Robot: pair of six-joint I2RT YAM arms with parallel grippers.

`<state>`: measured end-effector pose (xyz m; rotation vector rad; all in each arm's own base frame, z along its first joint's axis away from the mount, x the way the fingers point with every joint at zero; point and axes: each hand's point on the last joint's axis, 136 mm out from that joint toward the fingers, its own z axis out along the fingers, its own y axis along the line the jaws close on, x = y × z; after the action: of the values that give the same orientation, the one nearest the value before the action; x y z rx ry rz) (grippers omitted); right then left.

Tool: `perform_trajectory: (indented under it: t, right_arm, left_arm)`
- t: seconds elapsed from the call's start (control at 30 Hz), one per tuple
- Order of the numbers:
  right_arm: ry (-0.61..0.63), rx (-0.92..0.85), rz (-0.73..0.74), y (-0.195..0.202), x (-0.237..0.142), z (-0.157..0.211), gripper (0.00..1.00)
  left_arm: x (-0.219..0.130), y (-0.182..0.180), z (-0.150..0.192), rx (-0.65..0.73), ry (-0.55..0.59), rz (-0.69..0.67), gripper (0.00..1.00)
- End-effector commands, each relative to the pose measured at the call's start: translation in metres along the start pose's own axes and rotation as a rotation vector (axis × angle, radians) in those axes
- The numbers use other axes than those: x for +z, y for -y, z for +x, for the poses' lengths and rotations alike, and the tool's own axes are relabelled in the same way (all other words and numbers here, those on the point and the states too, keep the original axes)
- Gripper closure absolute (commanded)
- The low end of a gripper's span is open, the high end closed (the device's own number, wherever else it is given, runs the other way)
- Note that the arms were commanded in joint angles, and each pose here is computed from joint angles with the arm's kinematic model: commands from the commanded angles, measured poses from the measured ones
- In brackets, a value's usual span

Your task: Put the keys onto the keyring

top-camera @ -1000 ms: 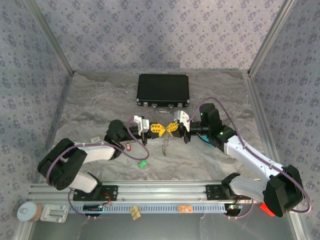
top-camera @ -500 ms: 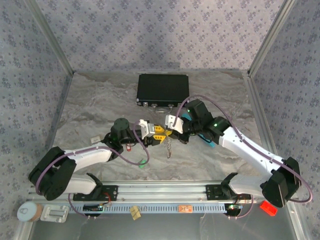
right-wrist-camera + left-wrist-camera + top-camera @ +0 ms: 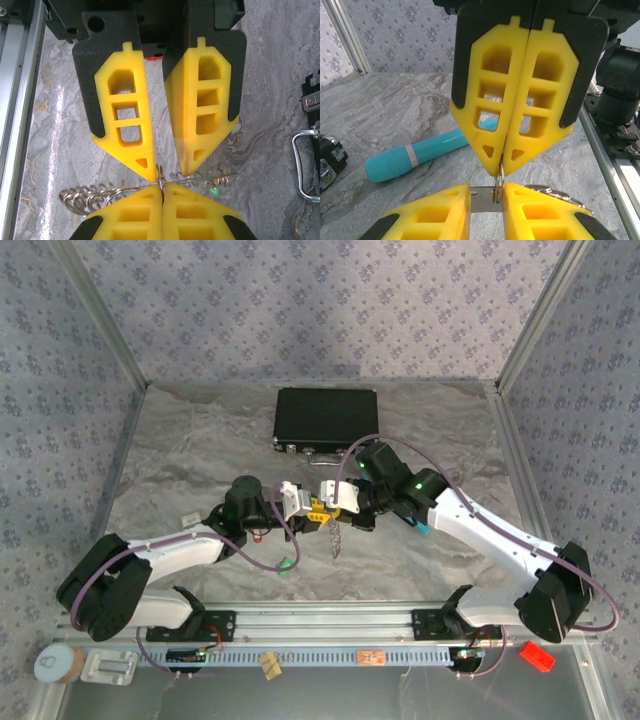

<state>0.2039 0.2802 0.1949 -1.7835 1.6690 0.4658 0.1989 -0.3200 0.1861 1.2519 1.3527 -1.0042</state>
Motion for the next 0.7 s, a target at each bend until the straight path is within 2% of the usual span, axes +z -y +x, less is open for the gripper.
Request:
perform_trajectory:
  t: [0.0,0.13,0.17,0.2,0.27,0.33,0.5,0.67]
  right_arm:
    - [0.024,-0.027,0.001,0.002,-0.006,-0.014,1.0]
    - [0.064,-0.015,0.003,0.001,-0.008,-0.02,1.0]
    - [0.077,-0.005,0.013,0.003,-0.01,-0.02,1.0]
    - [0.11,0.004,0.031,0.006,-0.012,-0.023,0.95]
    - [0.175,0.036,0.056,0.01,-0.018,-0.024,0.77]
    - [0.265,0.084,0.052,0.01,-0.024,-0.022,0.68]
    - [0.442,0.157,0.048,0.012,-0.034,-0.02,0.66]
    - [0.492,0.187,0.045,0.01,-0.033,-0.013,0.68]
  left_arm:
    - [0.001,0.002,-0.026,0.054,0.057,0.026,0.84]
    - [0.002,0.003,-0.026,0.053,0.058,0.036,0.99]
    - [0.002,0.003,-0.026,0.056,0.059,0.035,1.0]
    - [0.001,0.003,-0.027,0.058,0.063,0.032,1.0]
    - [0.0,0.003,-0.028,0.067,0.078,0.025,1.0]
    - [-0.002,0.001,-0.032,0.074,0.113,0.003,1.0]
    - [-0.003,-0.001,-0.038,0.044,0.217,-0.008,1.0]
    - [-0.002,0.001,-0.041,0.038,0.257,0.01,1.0]
